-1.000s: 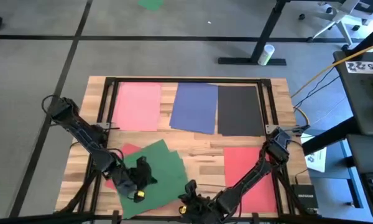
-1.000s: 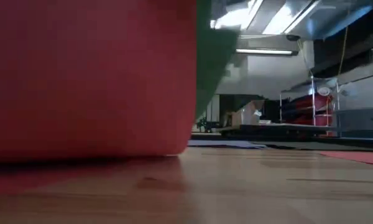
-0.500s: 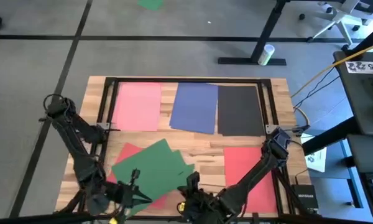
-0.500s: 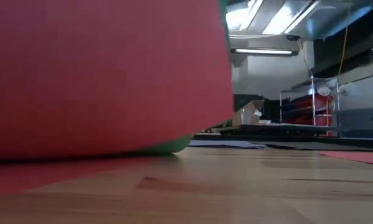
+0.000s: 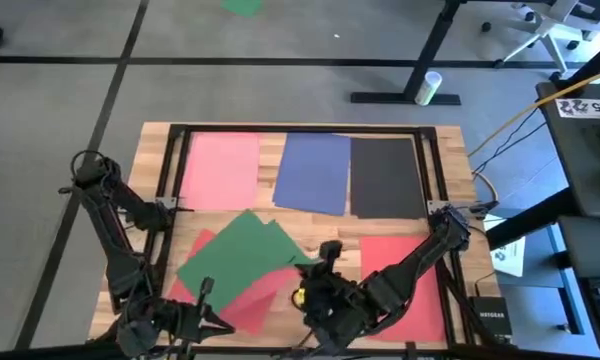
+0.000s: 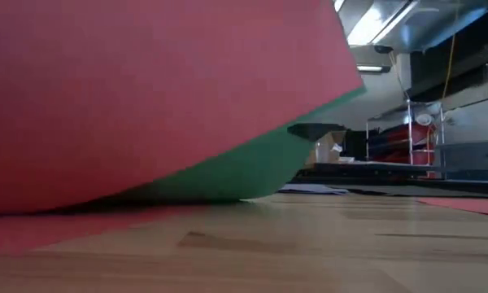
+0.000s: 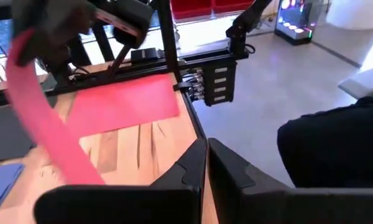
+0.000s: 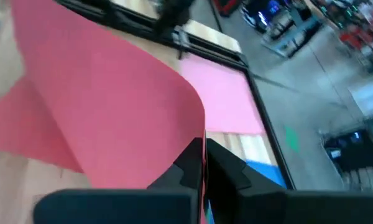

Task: Organize paper
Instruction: Stack the red paper on top of the other red paper on the table

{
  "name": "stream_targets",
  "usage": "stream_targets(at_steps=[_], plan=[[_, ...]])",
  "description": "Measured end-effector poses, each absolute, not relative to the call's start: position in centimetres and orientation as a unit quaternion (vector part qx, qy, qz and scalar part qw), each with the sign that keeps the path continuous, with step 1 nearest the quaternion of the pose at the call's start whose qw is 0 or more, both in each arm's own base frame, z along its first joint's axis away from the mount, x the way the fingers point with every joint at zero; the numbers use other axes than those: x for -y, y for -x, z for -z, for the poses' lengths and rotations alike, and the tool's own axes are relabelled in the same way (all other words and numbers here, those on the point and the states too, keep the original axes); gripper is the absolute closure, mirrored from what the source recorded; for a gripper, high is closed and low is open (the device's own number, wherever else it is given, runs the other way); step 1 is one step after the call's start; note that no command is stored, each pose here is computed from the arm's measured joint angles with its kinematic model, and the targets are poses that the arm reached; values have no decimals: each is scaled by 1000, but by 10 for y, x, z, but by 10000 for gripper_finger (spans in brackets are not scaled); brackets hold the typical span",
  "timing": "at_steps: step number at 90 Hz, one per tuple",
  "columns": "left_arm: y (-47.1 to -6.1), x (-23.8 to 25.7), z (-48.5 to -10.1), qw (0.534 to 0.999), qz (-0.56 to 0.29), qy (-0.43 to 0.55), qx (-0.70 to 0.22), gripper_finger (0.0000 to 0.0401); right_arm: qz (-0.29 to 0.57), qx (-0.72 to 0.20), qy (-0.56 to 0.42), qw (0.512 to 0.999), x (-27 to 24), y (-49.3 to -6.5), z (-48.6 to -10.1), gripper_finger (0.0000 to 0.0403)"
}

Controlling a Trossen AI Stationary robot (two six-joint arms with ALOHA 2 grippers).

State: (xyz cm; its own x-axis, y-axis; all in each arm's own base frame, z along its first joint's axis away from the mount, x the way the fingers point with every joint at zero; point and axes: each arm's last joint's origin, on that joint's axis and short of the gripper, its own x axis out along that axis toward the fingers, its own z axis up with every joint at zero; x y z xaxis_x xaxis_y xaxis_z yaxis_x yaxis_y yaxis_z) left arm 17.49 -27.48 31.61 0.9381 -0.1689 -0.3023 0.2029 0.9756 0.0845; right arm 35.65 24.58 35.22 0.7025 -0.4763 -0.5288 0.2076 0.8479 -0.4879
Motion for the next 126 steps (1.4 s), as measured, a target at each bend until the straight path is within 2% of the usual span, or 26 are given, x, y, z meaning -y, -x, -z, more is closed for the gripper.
stream_targets(at_steps=[14,39,57,95,126], plan=[[-175,275,-316,983,93,-50,-149,401,239,-349,157,893,-223,-353,-359,403],[-174,275,-316,983,94,-47,-149,401,298,-407,132,853,-187,-361,-344,403],[-173,275,-314,982,92,-44,-156,401,293,-456,111,833,-171,-370,-329,403],[-172,274,-313,982,90,-39,-164,401,240,-539,73,804,-163,-386,-264,403],[-171,272,-305,979,75,-12,-187,401,276,-554,1,785,-163,-381,-244,403]])
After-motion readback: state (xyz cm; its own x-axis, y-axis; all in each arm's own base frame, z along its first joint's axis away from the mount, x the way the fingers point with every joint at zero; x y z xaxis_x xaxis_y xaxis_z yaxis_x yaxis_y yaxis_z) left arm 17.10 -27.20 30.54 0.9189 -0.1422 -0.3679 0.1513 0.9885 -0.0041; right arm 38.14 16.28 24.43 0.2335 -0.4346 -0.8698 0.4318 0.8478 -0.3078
